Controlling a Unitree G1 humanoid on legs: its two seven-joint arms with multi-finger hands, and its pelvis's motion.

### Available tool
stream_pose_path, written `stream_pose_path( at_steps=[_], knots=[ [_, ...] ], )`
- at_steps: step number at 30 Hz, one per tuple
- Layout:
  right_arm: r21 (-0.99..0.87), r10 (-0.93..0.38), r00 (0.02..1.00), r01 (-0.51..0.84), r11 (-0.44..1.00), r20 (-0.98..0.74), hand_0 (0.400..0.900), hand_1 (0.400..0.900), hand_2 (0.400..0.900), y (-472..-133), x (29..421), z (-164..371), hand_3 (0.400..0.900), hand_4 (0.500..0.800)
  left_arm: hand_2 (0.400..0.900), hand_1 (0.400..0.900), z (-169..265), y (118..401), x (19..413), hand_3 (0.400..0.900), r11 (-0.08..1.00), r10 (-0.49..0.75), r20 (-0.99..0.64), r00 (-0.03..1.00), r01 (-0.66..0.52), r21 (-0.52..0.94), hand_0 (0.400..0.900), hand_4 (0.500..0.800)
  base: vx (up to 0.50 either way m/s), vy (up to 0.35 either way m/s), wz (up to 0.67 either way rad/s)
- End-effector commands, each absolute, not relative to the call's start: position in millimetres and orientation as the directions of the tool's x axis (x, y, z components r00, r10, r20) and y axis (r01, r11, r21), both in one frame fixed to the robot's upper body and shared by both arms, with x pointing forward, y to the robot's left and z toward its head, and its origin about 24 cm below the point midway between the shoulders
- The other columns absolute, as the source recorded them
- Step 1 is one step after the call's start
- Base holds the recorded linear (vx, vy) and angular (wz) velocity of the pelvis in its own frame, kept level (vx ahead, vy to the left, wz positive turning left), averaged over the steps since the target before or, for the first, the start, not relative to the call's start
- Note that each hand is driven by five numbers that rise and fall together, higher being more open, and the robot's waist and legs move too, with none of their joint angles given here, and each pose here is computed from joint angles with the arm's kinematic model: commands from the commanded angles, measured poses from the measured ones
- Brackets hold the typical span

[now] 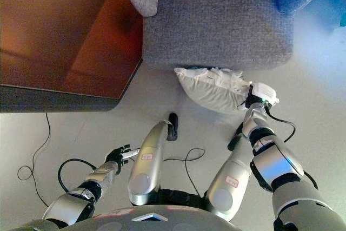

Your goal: Pick up the pillow and put it on the sofa.

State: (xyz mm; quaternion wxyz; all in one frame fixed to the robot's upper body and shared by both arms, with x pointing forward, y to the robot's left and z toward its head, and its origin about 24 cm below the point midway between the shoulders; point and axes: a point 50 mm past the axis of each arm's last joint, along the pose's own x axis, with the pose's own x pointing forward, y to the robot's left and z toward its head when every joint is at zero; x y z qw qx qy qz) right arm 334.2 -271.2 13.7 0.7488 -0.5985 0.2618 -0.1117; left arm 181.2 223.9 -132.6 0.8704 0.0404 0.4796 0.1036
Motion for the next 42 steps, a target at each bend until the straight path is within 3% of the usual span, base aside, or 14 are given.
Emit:
stream_pose_path(
  at_steps=[1, 12, 24, 25, 26, 27, 42],
  knots=[
    [-0.97, -0.5, 0.856, -0.002, 0.245, -0.128, 0.9, 0.9, 0.9, -291.8, 359.4, 70.6, 0.9, 0.8, 0.9, 0.9, -138.6, 253.7, 146.0, 0.9, 0.955, 0.293, -0.841, 0.454, -0.188, 0.231, 0.9, 0.8, -0.044, 0.034, 0.09],
    [-0.973, -0.451, 0.891, 0.051, 0.224, -0.057, 0.9, 0.9, 0.9, -294.1, 385.6, 137.4, 0.9, 0.8, 0.9, 0.9, -129.7, 259.1, 152.5, 0.9, 0.94, 0.272, -0.794, 0.544, -0.326, 0.099, 0.9, 0.8, -0.068, 0.007, 0.03],
    [-0.986, -0.388, 0.918, -0.017, 0.168, -0.082, 0.9, 0.9, 0.9, -290.5, 399.1, 191.3, 0.9, 0.8, 0.9, 0.9, -113.7, 278.6, 155.4, 0.9, 0.909, 0.308, -0.695, 0.65, -0.416, 0.013, 0.9, 0.8, -0.076, -0.041, 0.05],
    [-0.985, -0.387, 0.918, -0.016, 0.173, -0.083, 0.863, 0.863, 0.863, -291.4, 399.1, 193.7, 0.863, 0.778, 0.9, 0.9, -112.7, 280.3, 154.9, 0.9, 0.909, 0.309, -0.69, 0.655, -0.417, 0.01, 0.9, 0.8, -0.063, -0.016, 0.07],
    [-0.982, -0.381, 0.92, -0.019, 0.187, -0.09, 0.614, 0.614, 0.614, -291.8, 399.2, 195.7, 0.614, 0.628, 0.9, 0.9, -112.2, 281.2, 154.5, 0.9, 0.907, 0.31, -0.688, 0.656, -0.421, 0.007, 0.9, 0.8, -0.068, -0.017, 0.07],
    [-0.98, -0.372, 0.924, -0.018, 0.197, -0.092, 0.406, 0.406, 0.406, -292.3, 399.6, 199.2, 0.406, 0.504, 0.9, 0.9, -111.9, 283.7, 153.0, 0.9, 0.906, 0.312, -0.688, 0.656, -0.423, 0.008, 0.9, 0.8, -0.064, -0.014, 0.06],
    [-0.958, -0.277, 0.959, 0.02, 0.286, -0.063, 0.4, 0.4, 0.4, -288.2, 397.2, 191.9, 0.4, 0.5, 0.9, 0.9, -115.8, 289.0, 139.2, 0.9, 0.907, 0.319, -0.705, 0.634, -0.42, 0.032, 0.9, 0.8, 0.012, -0.007, 0.02]
  ],
)
